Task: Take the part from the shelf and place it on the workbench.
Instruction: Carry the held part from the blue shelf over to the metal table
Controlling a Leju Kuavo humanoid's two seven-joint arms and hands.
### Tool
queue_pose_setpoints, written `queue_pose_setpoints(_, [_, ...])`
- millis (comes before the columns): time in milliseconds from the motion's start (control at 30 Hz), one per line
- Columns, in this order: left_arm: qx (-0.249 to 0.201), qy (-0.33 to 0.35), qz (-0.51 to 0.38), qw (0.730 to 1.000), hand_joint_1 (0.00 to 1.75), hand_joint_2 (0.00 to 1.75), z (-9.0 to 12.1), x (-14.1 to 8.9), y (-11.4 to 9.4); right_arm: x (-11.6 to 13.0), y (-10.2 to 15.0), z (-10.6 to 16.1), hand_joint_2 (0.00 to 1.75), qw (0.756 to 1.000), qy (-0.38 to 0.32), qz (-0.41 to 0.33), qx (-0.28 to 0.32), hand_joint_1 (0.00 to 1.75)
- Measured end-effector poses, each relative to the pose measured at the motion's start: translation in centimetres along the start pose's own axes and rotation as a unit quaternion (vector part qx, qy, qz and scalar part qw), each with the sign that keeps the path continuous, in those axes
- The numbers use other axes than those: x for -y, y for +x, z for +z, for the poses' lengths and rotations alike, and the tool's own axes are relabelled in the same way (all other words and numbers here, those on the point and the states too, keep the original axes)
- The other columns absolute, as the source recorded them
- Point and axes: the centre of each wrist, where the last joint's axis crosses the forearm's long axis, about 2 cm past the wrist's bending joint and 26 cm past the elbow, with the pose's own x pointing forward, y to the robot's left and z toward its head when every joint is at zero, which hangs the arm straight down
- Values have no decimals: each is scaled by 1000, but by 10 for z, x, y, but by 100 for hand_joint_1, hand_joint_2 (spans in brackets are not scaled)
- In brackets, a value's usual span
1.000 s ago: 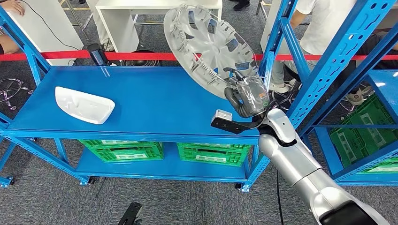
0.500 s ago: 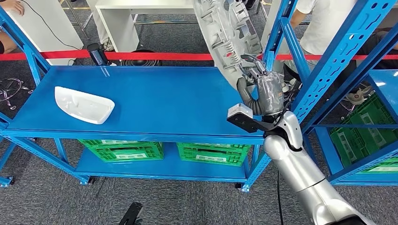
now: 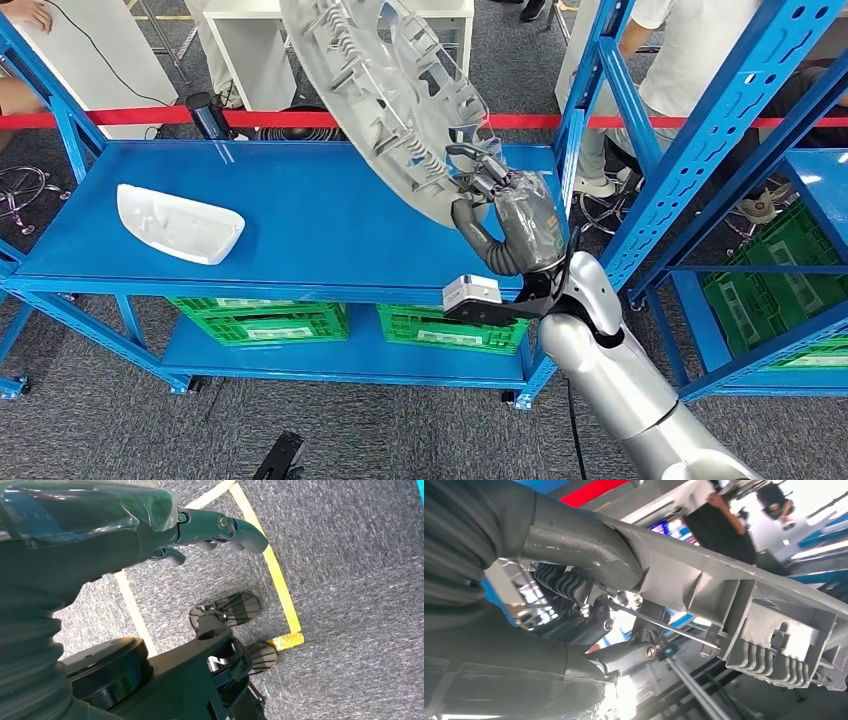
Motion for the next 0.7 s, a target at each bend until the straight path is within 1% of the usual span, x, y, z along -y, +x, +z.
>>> queue_pose_setpoints(167, [-1,1,-2,1000,0,175,0,-1,-1,-1,13,-2,175,1000,-4,-10,25,175])
queue_pose_setpoints(300, [-1,2,-1,1000,0,0,1,0,-3,-1,23,-4,175,999,-10,-18,41,175])
queue_pose_setpoints(700, [-1,2,0,1000,0,0,1,0,-5,0,36,-7,175,998,-9,-29,61,175])
